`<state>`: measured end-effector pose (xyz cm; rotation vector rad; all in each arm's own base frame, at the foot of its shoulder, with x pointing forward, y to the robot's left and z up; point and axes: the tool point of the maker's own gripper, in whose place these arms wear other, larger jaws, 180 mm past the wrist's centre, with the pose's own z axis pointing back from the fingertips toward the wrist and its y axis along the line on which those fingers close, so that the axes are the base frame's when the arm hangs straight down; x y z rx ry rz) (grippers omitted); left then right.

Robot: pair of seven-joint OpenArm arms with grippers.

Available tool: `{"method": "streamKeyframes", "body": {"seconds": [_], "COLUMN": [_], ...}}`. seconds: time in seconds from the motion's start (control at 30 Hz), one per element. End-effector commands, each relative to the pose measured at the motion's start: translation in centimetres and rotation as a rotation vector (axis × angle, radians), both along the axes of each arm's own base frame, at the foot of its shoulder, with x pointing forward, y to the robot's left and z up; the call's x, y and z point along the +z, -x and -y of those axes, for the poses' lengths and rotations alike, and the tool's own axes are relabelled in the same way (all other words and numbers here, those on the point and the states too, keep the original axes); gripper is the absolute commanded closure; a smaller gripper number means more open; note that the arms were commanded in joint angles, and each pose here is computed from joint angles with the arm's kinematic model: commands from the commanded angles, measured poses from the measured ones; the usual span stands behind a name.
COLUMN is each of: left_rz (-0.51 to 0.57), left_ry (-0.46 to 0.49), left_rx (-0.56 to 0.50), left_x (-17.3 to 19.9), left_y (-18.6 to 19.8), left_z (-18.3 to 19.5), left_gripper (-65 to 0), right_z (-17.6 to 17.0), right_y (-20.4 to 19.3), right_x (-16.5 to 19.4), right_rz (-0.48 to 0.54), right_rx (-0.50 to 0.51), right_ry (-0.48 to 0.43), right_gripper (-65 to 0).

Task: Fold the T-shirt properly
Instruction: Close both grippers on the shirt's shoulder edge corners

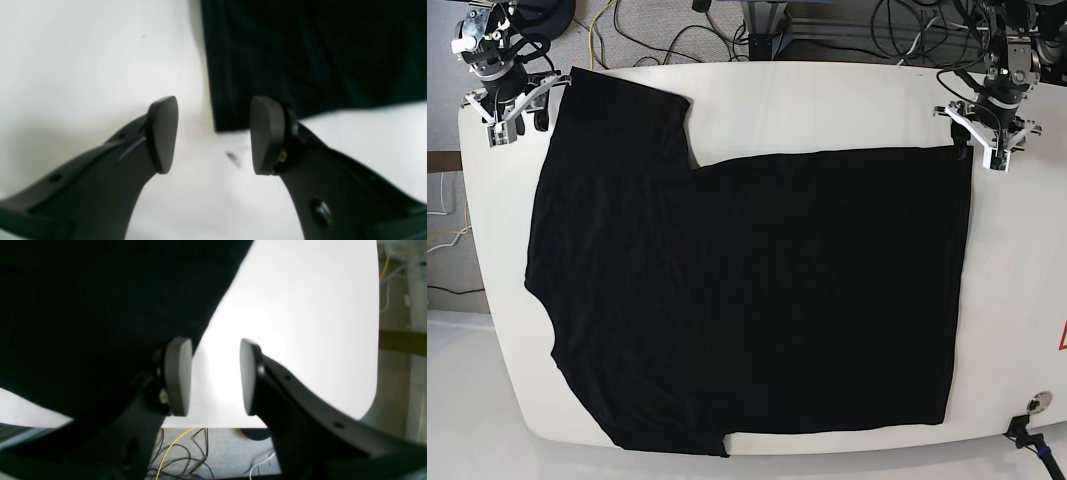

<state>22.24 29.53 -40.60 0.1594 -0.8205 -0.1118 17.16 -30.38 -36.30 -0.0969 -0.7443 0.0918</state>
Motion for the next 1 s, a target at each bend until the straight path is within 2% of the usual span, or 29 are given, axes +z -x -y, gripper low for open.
{"method": "streamKeyframes", "body": {"seconds": [0.0, 0.17, 0.43, 0.77, 0.8, 0.97], "left_rz": [0.016, -0.016, -0.061, -0.111, -0.015, -0.051], "left_ry": [0.021, 0.062, 0.051, 0.088, 0.107, 0.152], "left_rx": [-0.017, -0.006, 0.019, -0.016, -0.013, -0.002], "left_x": [0.3, -1.1, -2.5, -3.8, -2.1, -2.9], "left_y": [-0.7, -0.9, -0.1, 0.9, -0.9, -0.3], "left_z": [-0.1, -0.4, -1.1, 0.1, -0.1, 0.3], "left_gripper": [-32.1, -31.7, -31.2, -29.7, -31.0, -30.0], "right_z": [0.2, 0.6, 1.0, 0.8, 0.6, 0.6], "right_y": [-0.8, -0.7, -0.5, -0.5, -0.5, -0.6], "right_x": [0.9, 0.3, -0.2, 0.0, -0.3, -0.3], "right_rz": [0.037, 0.023, 0.005, 0.004, -0.005, -0.006], "right_rx": [0.017, 0.002, -0.014, -0.005, -0.004, -0.002], "right_ry": [0.011, 0.006, 0.003, 0.003, -0.004, -0.002], "right_gripper": [-23.4, -23.5, -23.5, -23.4, -23.5, -23.3]}}
